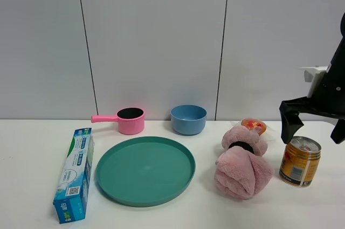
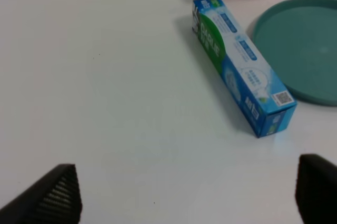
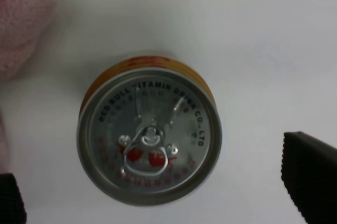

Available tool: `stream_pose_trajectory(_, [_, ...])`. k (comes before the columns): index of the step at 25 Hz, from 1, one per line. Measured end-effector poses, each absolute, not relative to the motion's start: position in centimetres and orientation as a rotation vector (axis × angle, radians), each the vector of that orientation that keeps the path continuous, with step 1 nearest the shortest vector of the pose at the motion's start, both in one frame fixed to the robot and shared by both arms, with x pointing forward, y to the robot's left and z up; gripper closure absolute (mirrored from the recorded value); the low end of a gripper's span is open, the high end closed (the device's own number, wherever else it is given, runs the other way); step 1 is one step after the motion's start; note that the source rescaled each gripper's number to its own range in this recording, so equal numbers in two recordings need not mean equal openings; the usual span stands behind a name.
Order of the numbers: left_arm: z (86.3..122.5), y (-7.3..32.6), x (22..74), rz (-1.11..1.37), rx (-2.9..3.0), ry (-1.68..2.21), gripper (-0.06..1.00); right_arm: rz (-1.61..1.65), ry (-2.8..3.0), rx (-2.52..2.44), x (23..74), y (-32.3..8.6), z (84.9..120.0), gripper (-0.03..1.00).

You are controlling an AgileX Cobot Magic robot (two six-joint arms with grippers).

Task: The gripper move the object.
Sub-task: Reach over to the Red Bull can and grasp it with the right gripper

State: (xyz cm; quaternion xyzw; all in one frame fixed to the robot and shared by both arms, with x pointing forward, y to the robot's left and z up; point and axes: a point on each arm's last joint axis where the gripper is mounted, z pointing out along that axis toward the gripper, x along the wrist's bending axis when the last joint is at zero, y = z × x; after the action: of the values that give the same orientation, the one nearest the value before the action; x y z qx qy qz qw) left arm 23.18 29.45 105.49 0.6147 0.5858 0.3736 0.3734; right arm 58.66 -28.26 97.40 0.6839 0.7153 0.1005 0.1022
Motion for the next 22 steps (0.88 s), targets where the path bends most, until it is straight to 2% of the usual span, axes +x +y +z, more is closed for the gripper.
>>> stream_pose_trajectory(5, [105.5, 29.4, 23.2, 0.957, 1.575, 1.5, -0.06, 0.268, 2.127, 2.001, 59.6, -28.3, 95.2, -0.03])
stream_pose_trajectory(16, [105.5, 29.4, 23.2, 0.957, 1.575, 1.5, -0.06, 0.233, 2.15, 2.014, 60.3, -28.3, 92.6, -0.03])
stream_pose_trajectory(18, [105.5, 29.4, 23.2, 0.957, 1.575, 1.5, -0.06, 0.227, 2.158, 2.01, 60.3, -28.3, 92.4, 0.02])
stream_pose_trajectory(22, [105.5, 29.4, 23.2, 0.957, 1.575, 1.5, -0.06, 0.22, 2.167, 2.007, 60.3, -28.3, 92.1, 0.29])
